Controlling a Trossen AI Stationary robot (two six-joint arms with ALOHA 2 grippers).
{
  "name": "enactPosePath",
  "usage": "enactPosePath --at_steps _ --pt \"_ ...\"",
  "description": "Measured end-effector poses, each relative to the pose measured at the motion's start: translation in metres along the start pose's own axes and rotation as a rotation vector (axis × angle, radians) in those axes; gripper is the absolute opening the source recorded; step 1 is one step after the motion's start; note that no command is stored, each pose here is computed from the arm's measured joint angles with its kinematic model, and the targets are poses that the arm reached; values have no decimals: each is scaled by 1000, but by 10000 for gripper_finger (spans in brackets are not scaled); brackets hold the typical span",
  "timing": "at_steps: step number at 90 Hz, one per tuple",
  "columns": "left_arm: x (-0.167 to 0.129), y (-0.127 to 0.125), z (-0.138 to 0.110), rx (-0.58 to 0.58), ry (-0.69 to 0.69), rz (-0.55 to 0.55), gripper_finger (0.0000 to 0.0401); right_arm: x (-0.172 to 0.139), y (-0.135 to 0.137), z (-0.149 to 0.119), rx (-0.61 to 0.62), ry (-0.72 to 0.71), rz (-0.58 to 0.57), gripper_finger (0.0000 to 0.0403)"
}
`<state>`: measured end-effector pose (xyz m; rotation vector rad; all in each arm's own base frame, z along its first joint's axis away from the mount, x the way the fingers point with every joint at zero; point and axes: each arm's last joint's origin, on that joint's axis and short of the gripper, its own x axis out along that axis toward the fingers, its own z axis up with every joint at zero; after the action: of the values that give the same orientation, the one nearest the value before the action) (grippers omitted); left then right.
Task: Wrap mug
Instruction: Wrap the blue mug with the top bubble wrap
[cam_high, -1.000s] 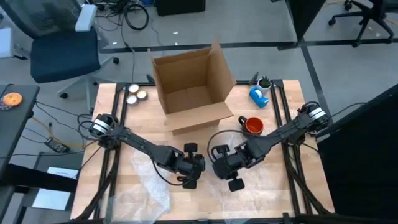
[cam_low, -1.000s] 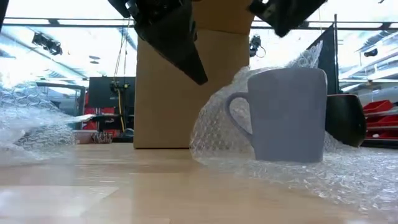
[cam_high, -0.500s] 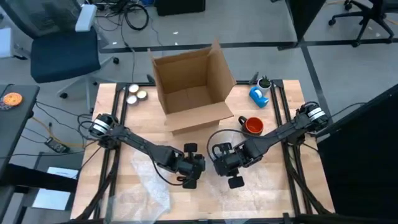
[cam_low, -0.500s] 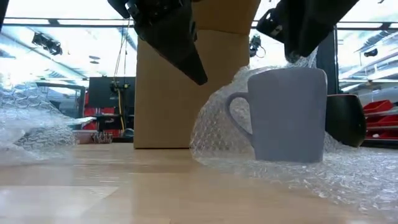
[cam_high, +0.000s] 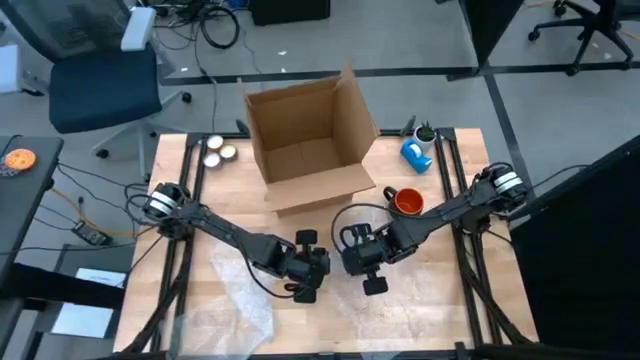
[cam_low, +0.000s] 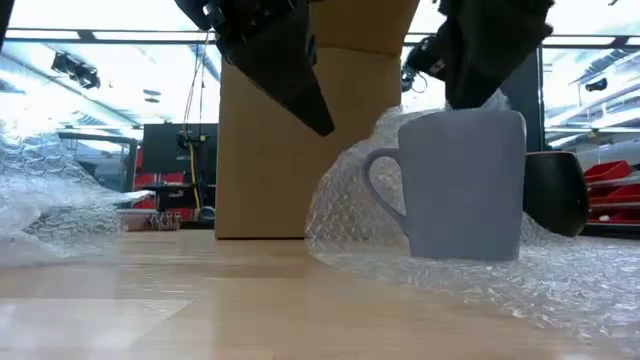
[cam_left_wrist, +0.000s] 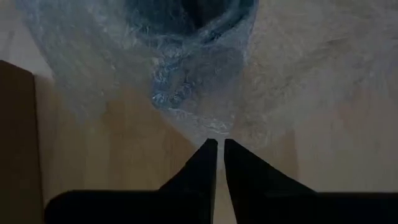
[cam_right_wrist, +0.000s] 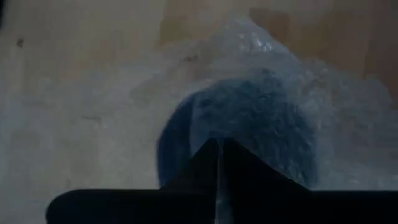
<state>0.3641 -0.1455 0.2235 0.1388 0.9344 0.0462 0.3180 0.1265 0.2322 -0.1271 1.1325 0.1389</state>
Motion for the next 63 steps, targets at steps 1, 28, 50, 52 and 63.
enactPosePath --at_steps 1,28,50,52,63 --pt "0 0 0 0 0 0 15 1 -1 0 2 -1 -1 0" --pt "0 -1 2 -7 -22 -5 15 23 -17 -12 44 -17 -13 0" --pt "0 -2 8 -26 -82 -19 15 38 -27 -19 64 -66 17 0" --pt "0 -2 8 -25 -80 -19 15 39 -27 -20 64 -64 17 0" --pt "0 -2 8 -24 -78 -18 15 39 -25 -20 59 -63 22 0"
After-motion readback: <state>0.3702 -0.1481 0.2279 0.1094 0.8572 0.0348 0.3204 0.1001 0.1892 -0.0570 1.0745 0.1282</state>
